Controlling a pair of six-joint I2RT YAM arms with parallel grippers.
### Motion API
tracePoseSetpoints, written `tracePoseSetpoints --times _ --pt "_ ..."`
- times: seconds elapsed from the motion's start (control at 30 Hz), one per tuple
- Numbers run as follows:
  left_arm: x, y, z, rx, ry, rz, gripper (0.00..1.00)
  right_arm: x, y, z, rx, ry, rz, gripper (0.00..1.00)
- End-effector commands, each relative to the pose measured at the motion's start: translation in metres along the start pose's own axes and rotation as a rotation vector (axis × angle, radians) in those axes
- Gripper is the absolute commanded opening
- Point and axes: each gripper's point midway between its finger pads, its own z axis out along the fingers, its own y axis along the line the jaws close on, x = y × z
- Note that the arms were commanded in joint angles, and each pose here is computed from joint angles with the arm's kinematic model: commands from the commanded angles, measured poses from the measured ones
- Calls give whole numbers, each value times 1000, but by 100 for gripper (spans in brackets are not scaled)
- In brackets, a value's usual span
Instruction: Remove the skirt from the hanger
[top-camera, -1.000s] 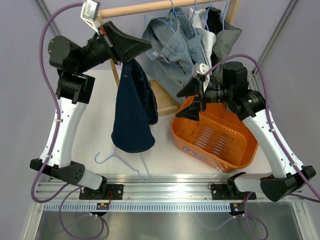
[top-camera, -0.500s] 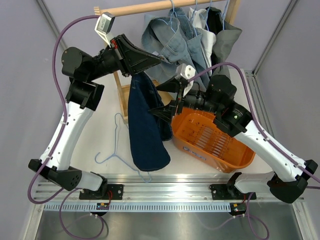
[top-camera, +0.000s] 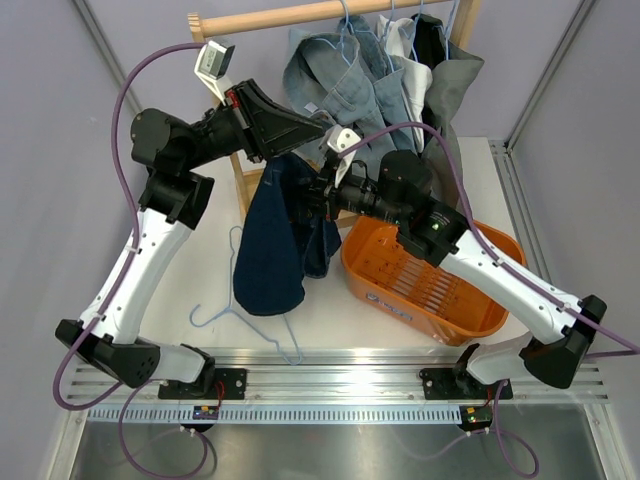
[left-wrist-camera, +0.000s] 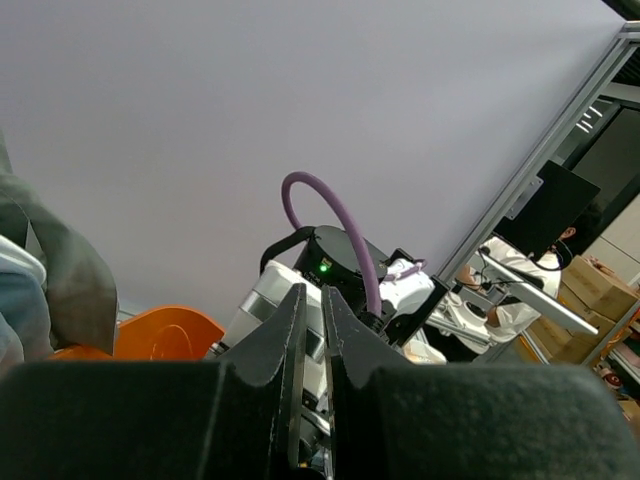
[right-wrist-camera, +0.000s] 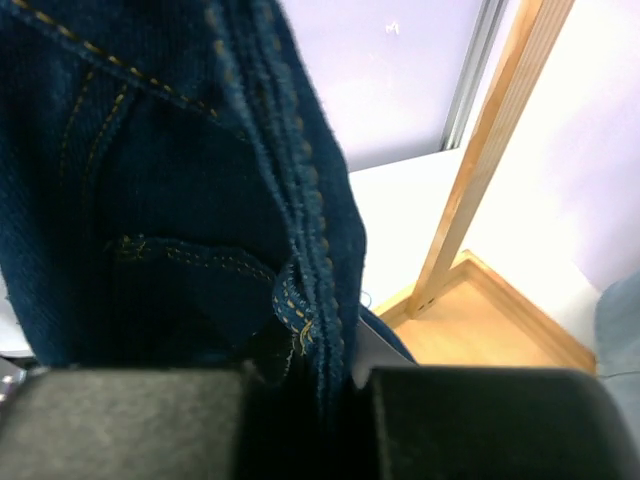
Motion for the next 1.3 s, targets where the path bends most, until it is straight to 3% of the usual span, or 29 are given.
tracePoseSetpoints --times 0.0,0.03,0.07,0.1,0.13,0.23,0.27,0.4,0.57,0.7,0.83,0.97,1.27 --pt "-18 -37 -7 36 -85 118 0 -30 7 -13 -7 -76 -8 0" --pt "-23 -34 -9 0 -112 159 7 -33 6 -19 1 -83 -10 0" --pt "-25 -30 -10 -35 -121 173 20 -32 1 -24 13 -79 -3 0" --pt "-23 -17 -14 -105 -113 148 36 -35 1 -31 11 -79 3 0" --pt "-30 -9 -17 -160 -143 195 65 -34 -3 -35 20 -71 12 0" --pt "-51 1 -38 -300 -218 255 94 -34 -14 -53 22 -51 26 0" --pt "-56 -1 -46 -339 -240 265 97 -31 -21 -59 31 -41 27 0" --pt "-79 22 -86 -600 -314 380 99 -52 -14 -82 -52 -79 -15 0" --pt "-58 51 -118 -810 -245 366 99 -126 -15 -107 -63 -198 -37 0" --pt "-37 62 -149 -947 -230 354 99 -181 -34 -124 17 -285 -48 0" --pt "-7 77 -181 -1076 -186 333 99 -234 -63 -168 169 -354 -133 0" --pt "16 85 -213 -1205 -147 308 99 -221 -75 -198 213 -265 -150 0" --pt "61 109 -239 -1297 -61 221 99 -143 -111 -238 353 -56 6 0"
